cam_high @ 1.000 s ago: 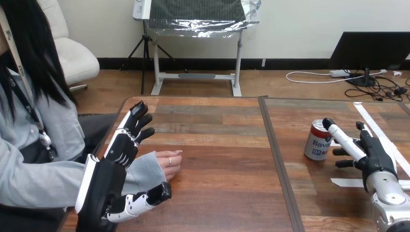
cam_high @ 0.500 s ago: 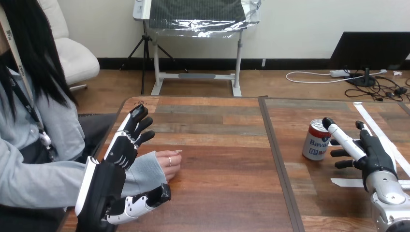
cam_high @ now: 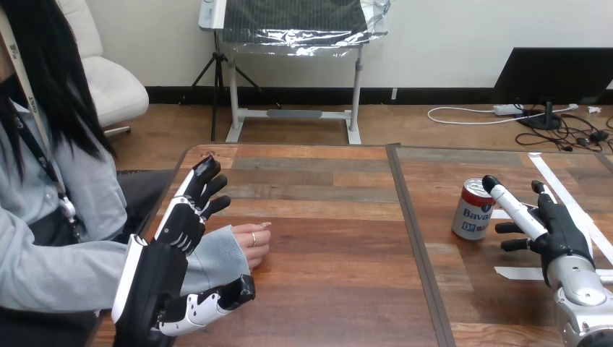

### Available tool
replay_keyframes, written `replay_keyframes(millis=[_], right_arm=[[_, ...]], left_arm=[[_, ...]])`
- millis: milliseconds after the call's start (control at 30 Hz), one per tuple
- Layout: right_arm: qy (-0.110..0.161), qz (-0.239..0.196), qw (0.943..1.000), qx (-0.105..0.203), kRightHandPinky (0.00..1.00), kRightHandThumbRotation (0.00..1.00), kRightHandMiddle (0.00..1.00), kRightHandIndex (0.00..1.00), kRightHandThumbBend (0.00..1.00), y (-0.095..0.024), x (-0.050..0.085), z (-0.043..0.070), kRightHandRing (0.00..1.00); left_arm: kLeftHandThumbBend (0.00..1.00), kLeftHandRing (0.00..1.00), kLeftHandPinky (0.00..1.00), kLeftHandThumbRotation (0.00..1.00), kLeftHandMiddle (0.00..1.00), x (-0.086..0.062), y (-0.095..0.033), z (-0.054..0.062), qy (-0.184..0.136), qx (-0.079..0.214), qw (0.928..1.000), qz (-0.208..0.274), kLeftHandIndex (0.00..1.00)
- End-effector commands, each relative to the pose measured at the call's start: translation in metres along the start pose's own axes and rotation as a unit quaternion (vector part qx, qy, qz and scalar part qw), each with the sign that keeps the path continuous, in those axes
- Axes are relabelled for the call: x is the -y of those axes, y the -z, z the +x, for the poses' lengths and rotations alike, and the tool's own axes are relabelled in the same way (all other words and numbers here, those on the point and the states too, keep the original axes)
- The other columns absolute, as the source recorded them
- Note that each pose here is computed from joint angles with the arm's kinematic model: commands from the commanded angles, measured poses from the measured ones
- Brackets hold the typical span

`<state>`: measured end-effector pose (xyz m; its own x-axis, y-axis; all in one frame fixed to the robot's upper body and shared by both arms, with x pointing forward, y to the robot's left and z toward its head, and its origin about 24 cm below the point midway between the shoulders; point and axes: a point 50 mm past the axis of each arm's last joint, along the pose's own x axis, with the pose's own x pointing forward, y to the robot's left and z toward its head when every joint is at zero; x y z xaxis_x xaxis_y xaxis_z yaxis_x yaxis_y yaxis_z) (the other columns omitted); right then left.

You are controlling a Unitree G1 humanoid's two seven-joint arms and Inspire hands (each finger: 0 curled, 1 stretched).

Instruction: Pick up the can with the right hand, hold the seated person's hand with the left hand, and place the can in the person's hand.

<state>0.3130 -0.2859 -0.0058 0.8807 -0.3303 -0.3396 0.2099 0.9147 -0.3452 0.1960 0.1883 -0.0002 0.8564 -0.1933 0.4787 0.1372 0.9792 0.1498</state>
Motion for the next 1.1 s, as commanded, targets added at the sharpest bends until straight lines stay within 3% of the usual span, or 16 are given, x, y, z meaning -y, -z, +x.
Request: replay_keyframes(millis=[0, 400, 767, 1067], right_arm=[[0.004, 0.008, 0.9972, 0.075, 0.64, 0.69, 0.89, 1.0, 1.0, -0.0491, 0.0008, 0.0107, 0.8], [0.004, 0.013, 0.9967, 0.08, 0.6, 0.69, 0.79, 1.0, 1.0, -0.0513, 0.0009, 0.0109, 0.73], [-0.005, 0.039, 0.9952, 0.09, 0.77, 0.66, 0.95, 1.0, 1.0, -0.0543, 0.0006, 0.0108, 0.89], [-0.004, 0.045, 0.9948, 0.091, 0.77, 0.64, 0.96, 1.0, 1.0, -0.0551, 0.0009, 0.011, 0.88]], left_arm=[[1.0, 0.92, 0.85, 0.55, 0.94, -0.0046, -0.0063, 0.0146, 0.003, 0.033, 0.9994, 0.008, 0.93], [1.0, 0.92, 0.85, 0.55, 0.94, -0.0047, -0.0059, 0.0157, 0.005, 0.034, 0.9994, 0.006, 0.93], [1.0, 0.92, 0.85, 0.55, 0.94, -0.005, -0.0062, 0.0165, 0.007, 0.039, 0.9991, 0.013, 0.93], [1.0, 0.92, 0.85, 0.55, 0.94, -0.0049, -0.0059, 0.0168, 0.007, 0.038, 0.9991, 0.013, 0.93]])
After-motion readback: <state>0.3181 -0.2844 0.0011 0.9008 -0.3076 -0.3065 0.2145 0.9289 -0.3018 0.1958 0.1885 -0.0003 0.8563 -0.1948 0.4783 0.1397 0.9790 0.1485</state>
